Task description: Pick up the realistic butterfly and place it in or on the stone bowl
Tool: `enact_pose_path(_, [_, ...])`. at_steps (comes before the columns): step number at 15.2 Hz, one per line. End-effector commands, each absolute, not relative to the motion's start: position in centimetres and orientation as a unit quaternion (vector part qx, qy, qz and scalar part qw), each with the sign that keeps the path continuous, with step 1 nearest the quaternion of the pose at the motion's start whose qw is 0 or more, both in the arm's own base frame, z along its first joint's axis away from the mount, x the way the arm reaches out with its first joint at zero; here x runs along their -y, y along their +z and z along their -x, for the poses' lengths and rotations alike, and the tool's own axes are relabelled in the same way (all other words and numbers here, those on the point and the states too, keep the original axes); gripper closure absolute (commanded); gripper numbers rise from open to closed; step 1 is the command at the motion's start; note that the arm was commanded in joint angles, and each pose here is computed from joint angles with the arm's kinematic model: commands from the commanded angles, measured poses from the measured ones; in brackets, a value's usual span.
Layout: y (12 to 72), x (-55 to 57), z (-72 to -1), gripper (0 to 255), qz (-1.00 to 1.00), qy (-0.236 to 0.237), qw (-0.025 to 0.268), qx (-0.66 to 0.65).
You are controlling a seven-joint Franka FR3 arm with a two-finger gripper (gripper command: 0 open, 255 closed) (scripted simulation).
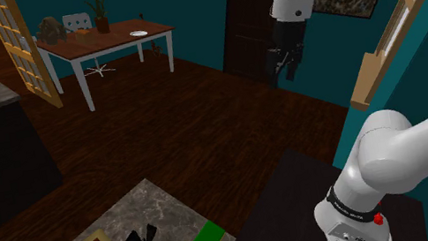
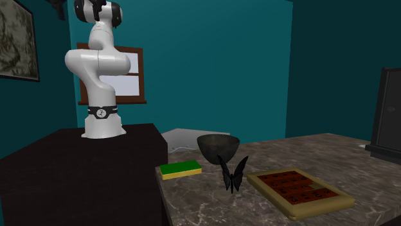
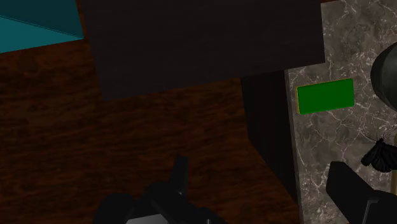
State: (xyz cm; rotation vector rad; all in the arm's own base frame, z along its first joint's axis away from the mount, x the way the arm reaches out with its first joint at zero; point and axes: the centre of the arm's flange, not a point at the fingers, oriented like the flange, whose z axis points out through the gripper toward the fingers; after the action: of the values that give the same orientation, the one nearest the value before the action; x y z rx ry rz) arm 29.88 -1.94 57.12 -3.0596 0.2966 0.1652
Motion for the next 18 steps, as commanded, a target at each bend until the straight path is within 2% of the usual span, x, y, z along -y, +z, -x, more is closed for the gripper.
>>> enact_pose_path(1, [57.1, 1.9, -29.9, 0, 0.993, 0.054, 0.032, -0.096])
enact_pose_path(18, [42.0, -13.0, -37.4, 0, 0.981, 0.102, 0.046, -0.157])
